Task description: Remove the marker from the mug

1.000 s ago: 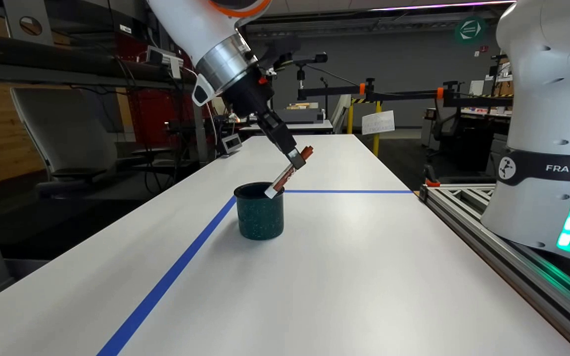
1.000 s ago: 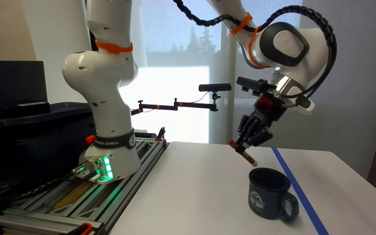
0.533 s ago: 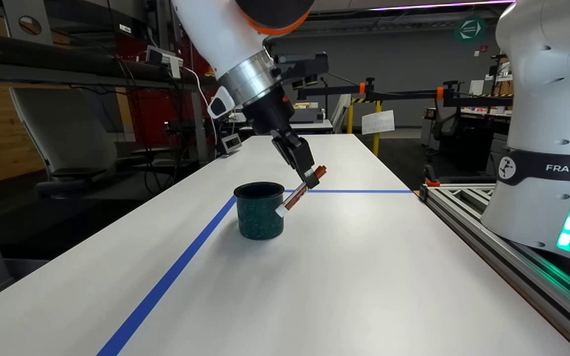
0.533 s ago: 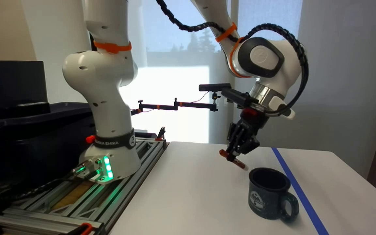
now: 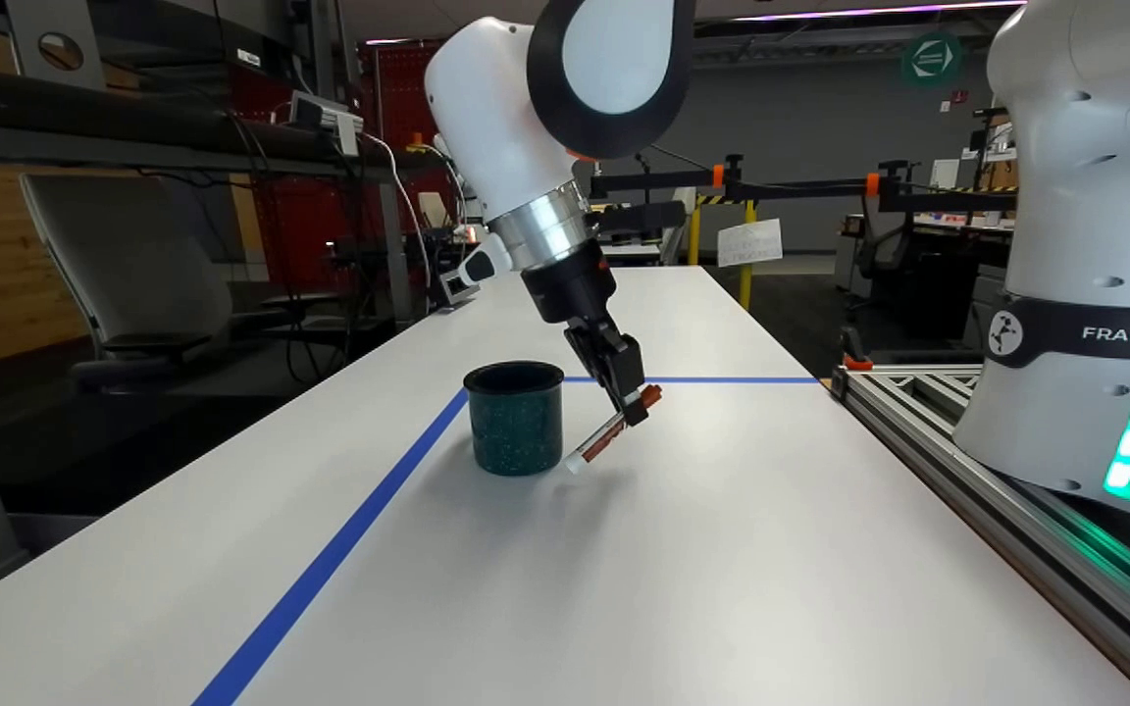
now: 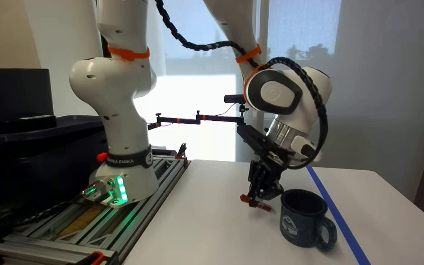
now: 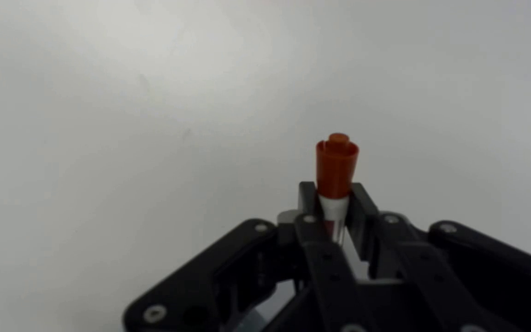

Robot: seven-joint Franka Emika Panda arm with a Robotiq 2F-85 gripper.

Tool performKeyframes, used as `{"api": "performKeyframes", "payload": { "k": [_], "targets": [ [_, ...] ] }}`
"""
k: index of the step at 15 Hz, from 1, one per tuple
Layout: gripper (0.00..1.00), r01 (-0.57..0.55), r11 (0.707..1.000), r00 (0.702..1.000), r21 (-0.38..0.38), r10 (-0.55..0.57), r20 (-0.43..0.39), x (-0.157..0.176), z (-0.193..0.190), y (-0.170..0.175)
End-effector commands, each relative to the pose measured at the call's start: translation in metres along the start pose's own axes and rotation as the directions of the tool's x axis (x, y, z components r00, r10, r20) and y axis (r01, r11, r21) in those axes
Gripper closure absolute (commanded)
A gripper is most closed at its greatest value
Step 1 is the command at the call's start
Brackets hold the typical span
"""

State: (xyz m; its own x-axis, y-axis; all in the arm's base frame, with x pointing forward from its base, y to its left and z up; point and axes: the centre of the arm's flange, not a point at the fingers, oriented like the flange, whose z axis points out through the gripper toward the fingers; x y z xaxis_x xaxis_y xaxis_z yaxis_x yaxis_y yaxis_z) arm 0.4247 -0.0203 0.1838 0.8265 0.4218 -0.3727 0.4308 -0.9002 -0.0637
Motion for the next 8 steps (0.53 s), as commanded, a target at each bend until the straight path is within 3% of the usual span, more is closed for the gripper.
{"api": "performKeyframes", "payload": {
  "k": [1, 8],
  "targets": [
    [0.95, 0.028, 1.0, 0.999, -0.004, -0.028, -0.023, -0.012, 0.018, 0.005],
    [0.95, 0.055, 0.996, 0.998, -0.072, -0.053, 0.026, -0.013, 0.041, 0.013]
  ]
}}
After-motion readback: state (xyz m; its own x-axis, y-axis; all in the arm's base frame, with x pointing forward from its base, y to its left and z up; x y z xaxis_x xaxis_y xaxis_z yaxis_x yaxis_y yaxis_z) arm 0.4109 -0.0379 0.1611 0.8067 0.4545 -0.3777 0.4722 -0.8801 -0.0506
